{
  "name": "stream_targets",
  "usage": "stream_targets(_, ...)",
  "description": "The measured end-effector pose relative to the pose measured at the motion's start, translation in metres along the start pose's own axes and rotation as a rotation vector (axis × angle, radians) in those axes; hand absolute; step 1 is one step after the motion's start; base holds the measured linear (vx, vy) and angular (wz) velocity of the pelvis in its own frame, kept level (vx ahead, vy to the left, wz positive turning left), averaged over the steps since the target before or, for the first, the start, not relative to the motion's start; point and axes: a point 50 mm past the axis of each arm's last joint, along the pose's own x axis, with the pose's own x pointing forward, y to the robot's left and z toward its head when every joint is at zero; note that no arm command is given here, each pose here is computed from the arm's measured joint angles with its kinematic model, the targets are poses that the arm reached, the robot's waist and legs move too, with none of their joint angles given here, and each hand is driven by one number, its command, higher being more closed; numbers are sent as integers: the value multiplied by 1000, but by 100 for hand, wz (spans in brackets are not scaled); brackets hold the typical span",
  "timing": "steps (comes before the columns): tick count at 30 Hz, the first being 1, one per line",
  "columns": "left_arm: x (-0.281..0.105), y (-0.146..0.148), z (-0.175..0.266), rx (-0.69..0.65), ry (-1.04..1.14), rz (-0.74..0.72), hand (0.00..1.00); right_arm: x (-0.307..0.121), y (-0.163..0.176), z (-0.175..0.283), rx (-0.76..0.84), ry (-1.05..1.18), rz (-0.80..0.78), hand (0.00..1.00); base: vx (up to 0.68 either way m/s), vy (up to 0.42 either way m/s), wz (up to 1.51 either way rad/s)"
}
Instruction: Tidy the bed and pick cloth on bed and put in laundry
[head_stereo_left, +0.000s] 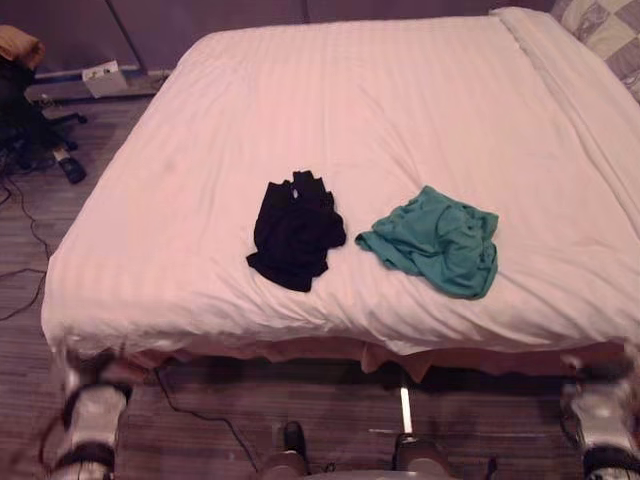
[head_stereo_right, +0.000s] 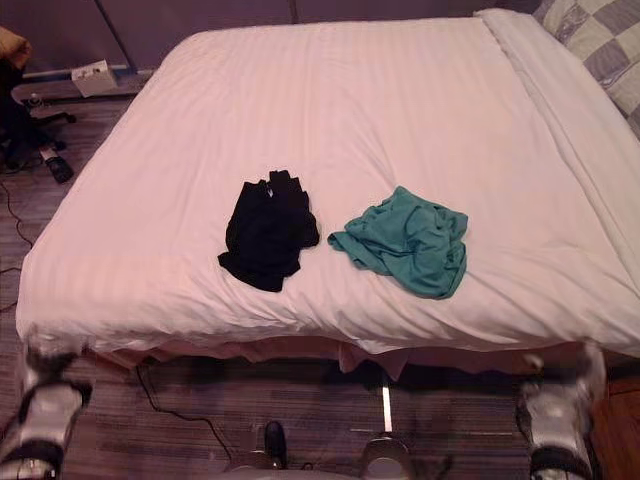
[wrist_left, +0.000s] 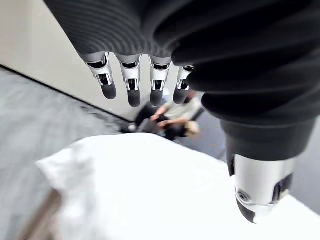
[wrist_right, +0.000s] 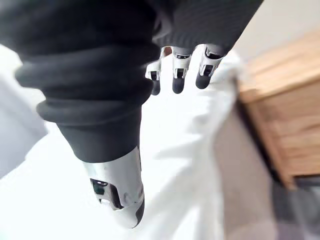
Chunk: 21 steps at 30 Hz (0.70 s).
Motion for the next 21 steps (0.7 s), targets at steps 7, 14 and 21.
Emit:
stream_targets(7,17,4,144,-179,-458,-90,0,21,-11,111,-32,-382,-28,0,117,-3,0)
stream_targets(14,8,-15,197,-126,-607,-253,0,18,-6,169,-26,-556,17,0,58,-19,-7)
stream_targets(21,-2,-47,223,-87,-601,-396,0,8,-15,215,40,-693,-12,0,-32,31,-12)
